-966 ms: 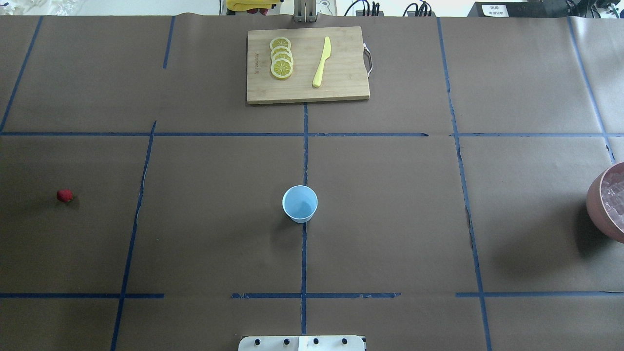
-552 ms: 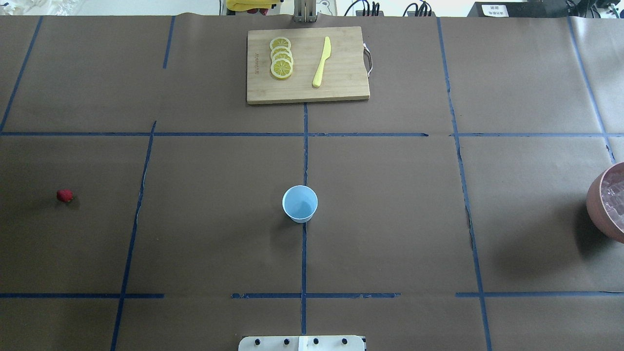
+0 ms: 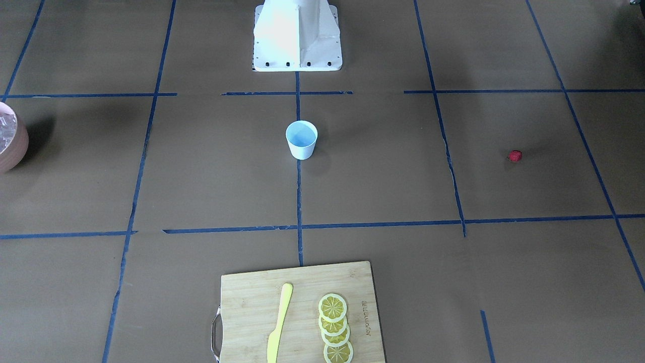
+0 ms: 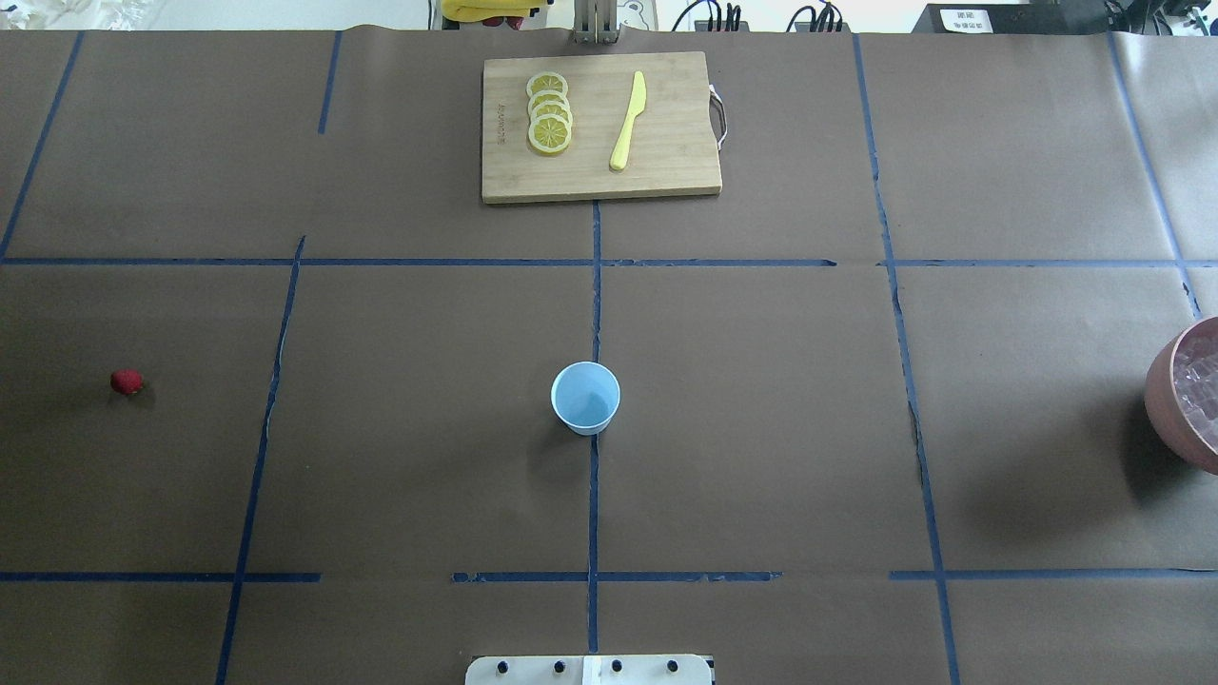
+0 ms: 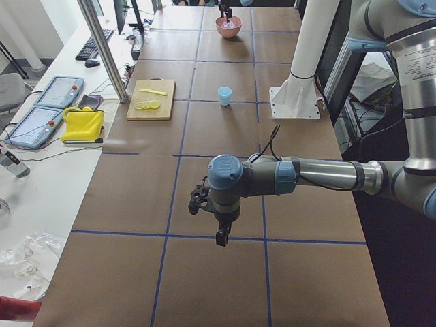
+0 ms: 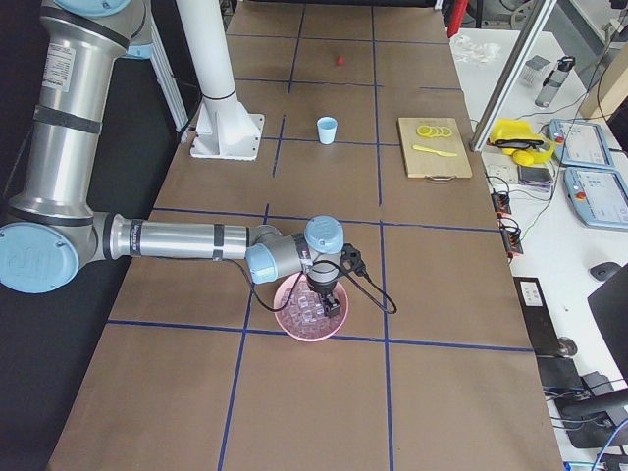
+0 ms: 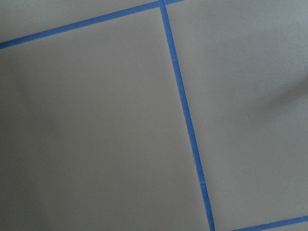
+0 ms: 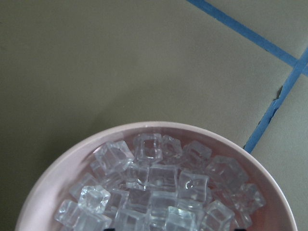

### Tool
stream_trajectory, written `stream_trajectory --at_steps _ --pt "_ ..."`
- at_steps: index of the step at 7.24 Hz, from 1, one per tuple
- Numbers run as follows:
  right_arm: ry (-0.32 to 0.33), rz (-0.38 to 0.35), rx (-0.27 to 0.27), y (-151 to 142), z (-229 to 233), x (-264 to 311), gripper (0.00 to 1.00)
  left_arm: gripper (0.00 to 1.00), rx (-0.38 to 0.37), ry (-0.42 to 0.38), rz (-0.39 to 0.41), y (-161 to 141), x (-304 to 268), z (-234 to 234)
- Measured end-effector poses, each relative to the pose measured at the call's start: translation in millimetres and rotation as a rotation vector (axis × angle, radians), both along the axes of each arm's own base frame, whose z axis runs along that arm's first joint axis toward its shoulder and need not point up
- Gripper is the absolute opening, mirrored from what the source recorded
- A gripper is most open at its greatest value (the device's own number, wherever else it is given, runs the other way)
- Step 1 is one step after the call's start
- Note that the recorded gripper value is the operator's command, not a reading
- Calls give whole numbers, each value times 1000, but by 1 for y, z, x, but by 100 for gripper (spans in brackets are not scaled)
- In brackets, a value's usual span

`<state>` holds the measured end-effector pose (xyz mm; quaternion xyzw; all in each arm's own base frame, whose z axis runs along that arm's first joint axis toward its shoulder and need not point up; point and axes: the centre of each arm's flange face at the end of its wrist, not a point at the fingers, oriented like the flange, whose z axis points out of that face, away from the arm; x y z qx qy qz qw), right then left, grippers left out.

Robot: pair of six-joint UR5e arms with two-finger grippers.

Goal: Put ice and strawberries in cup
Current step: 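Lower the right gripper into the pink bowl of ice cubes, then grasp one ice cube with the right gripper and lift it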

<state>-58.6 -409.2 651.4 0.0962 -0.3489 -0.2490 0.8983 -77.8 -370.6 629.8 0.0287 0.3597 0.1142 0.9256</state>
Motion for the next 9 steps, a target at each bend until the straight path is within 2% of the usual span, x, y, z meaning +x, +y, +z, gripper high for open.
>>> stream_trajectory --at_steps 3,4,5,7,9 --pt "34 -2 -13 0 6 -10 81 100 -1 0 0 0 0 0" --pt "44 3 -22 0 8 -12 77 100 -1 0 0 0 0 0" --pt "49 5 -30 1 10 -13 64 100 -2 0 0 0 0 0" --pt "61 6 -38 3 14 -13 47 100 -2 0 0 0 0 0" --pt "75 8 -42 5 18 -11 6 100 -1 0 0 0 0 0"
